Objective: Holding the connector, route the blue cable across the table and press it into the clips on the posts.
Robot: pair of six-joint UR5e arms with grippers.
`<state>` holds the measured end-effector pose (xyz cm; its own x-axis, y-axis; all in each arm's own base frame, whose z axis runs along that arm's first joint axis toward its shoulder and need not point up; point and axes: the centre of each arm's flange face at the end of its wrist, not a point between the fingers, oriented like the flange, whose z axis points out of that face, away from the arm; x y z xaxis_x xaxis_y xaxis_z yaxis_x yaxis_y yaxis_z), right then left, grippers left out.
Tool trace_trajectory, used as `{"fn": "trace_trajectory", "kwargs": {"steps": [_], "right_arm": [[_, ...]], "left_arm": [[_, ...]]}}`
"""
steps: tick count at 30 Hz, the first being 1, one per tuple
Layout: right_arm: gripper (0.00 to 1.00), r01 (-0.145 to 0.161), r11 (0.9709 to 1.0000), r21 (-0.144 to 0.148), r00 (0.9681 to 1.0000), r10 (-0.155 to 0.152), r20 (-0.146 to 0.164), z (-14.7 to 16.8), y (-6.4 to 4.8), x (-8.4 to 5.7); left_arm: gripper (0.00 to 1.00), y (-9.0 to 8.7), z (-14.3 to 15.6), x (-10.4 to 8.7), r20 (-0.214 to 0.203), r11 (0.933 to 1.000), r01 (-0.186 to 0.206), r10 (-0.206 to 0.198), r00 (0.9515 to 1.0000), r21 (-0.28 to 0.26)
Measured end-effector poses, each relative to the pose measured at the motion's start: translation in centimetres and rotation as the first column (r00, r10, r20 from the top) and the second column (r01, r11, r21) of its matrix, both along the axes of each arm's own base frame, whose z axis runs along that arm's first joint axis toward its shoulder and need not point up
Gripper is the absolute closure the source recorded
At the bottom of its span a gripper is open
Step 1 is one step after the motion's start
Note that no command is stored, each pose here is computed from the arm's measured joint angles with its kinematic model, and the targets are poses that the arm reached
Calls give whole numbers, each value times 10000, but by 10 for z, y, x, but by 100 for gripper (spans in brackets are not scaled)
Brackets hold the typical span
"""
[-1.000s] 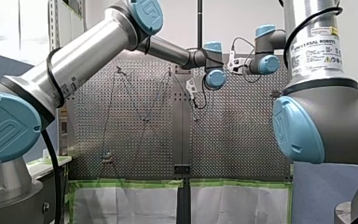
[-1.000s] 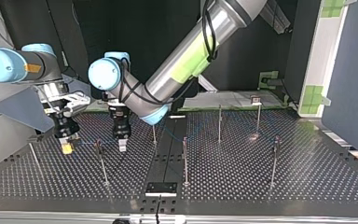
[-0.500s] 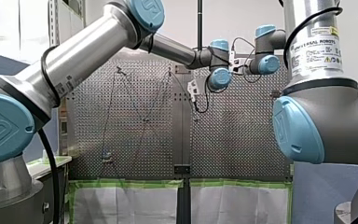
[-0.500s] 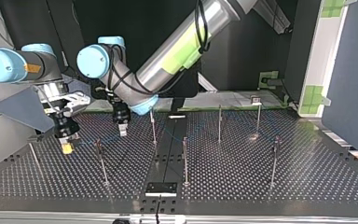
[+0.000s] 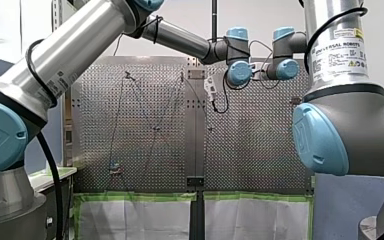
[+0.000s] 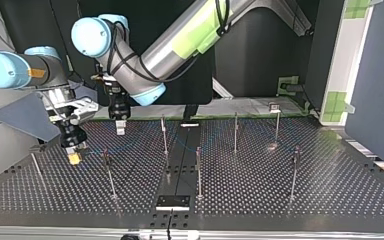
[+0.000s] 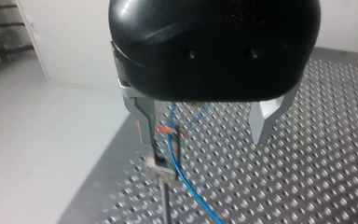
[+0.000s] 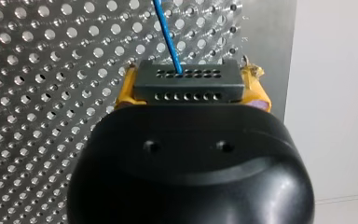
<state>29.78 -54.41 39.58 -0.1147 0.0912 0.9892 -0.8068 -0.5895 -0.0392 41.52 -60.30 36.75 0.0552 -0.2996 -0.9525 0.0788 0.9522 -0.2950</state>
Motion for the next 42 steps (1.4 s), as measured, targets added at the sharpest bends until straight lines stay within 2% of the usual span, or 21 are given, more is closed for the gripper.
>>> {"fn": "trace_trajectory", "kwargs": {"steps": [6,12,17,22,25,30,33,37,42], "right_arm": [[100,-17,10000,37,10000,17,-19,-2,1,1],[100,29,10000,47,10000,-28,-24,-3,0,-1],[100,63,10000,59,10000,-63,-25,-3,-1,-3],[100,48,10000,62,10000,-48,-29,-4,-1,-2],[100,29,10000,64,10000,-29,-31,-4,-1,-1],[100,7,10000,72,10000,-7,-32,-5,-1,0],[100,-1,10000,78,10000,1,-34,-5,-1,0],[100,-14,10000,84,10000,14,-35,-6,0,1],[100,-19,10000,84,10000,19,-35,-6,0,1]], "left_arm": [[0,-1,16,-24,305,9983,264,-249,9992,-517],[0,5,32,-40,595,9920,416,-347,9976,-1189],[0,16,44,-42,812,9825,415,-271,9963,-1818],[0,30,57,-46,1040,9671,334,-72,9946,-2521],[0,36,63,-50,1164,9626,292,24,9932,-2694],[0,45,73,-59,1402,9626,310,73,9901,-2690],[0,48,73,-64,1502,9663,308,82,9886,-2557],[0,50,61,-66,1547,9731,268,92,9879,-2289],[0,53,43,-68,1555,9756,246,98,9878,-2181]]}}
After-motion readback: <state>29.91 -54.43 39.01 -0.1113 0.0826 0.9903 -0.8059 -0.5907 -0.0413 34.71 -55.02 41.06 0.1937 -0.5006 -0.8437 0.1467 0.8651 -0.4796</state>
